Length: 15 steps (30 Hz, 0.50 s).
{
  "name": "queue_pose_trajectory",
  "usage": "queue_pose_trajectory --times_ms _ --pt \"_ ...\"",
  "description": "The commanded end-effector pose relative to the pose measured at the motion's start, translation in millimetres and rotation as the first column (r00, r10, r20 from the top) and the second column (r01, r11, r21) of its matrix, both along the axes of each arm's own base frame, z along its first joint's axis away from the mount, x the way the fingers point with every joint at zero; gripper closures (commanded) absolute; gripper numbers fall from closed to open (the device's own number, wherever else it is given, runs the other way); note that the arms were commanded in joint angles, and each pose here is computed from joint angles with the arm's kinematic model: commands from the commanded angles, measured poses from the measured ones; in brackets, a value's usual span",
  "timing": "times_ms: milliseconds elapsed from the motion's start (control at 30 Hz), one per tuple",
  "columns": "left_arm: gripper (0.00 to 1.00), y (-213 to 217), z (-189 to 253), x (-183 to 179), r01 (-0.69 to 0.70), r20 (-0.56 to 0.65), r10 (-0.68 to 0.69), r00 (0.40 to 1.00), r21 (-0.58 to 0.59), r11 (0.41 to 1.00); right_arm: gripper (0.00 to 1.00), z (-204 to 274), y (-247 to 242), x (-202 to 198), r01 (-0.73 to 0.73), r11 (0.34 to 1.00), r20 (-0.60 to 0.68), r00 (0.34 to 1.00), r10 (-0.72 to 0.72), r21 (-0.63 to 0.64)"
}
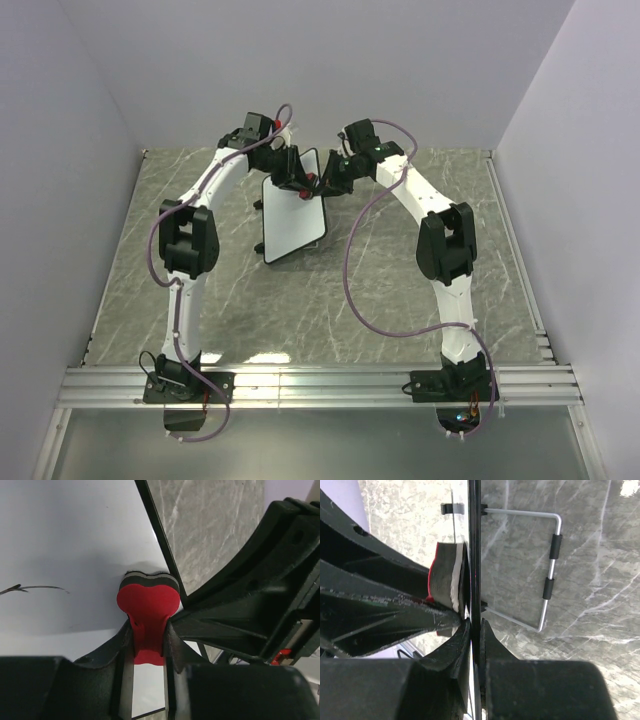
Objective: Erase the whiteboard
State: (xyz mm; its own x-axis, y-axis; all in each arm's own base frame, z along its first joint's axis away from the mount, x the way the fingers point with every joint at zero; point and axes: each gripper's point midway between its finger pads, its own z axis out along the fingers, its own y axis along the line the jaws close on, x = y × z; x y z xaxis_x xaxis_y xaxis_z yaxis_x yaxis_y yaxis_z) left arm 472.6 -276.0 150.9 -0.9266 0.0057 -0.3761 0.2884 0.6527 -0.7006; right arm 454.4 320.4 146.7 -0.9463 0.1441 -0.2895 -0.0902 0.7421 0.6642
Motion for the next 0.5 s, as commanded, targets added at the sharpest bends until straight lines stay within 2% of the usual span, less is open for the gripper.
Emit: queue_pose_trajectory --times_ms 0,167,300,333,467 --pt "1.0 -57.5 -60.0 -66.3 0.172 -0.213 -0.172 0.962 -0.019 0.985 1.0 -24.4 17.5 -33.5 -0.103 0.993 -0.047 0.994 0.101 -0.054" --pt "1.0 -24.5 -95.3 -43.7 0.059 -0.233 -0.021 0.972 0.158 0.986 1.0 -23.3 20.8 -37.0 -0.113 0.992 -0.047 0.993 0.11 -0.056" --pt "1.0 25.4 -143.1 -40.8 0.004 -0.284 0.102 0.953 0.349 0.937 1.0 -19.7 22.6 -40.2 -0.122 0.991 -0.043 0.992 0.12 -0.057" --pt "1.0 44.1 -158.9 -39.1 -0.013 -0.274 0.144 0.951 0.429 0.903 1.0 -17.3 22.1 -40.4 -0.123 0.991 -0.038 0.992 0.121 -0.058" --pt "1.0 71.7 -197.1 -54.1 0.015 -0.358 0.178 0.917 0.475 0.88 1.0 -9.7 22.2 -45.9 -0.146 0.986 -0.019 0.989 0.145 -0.078"
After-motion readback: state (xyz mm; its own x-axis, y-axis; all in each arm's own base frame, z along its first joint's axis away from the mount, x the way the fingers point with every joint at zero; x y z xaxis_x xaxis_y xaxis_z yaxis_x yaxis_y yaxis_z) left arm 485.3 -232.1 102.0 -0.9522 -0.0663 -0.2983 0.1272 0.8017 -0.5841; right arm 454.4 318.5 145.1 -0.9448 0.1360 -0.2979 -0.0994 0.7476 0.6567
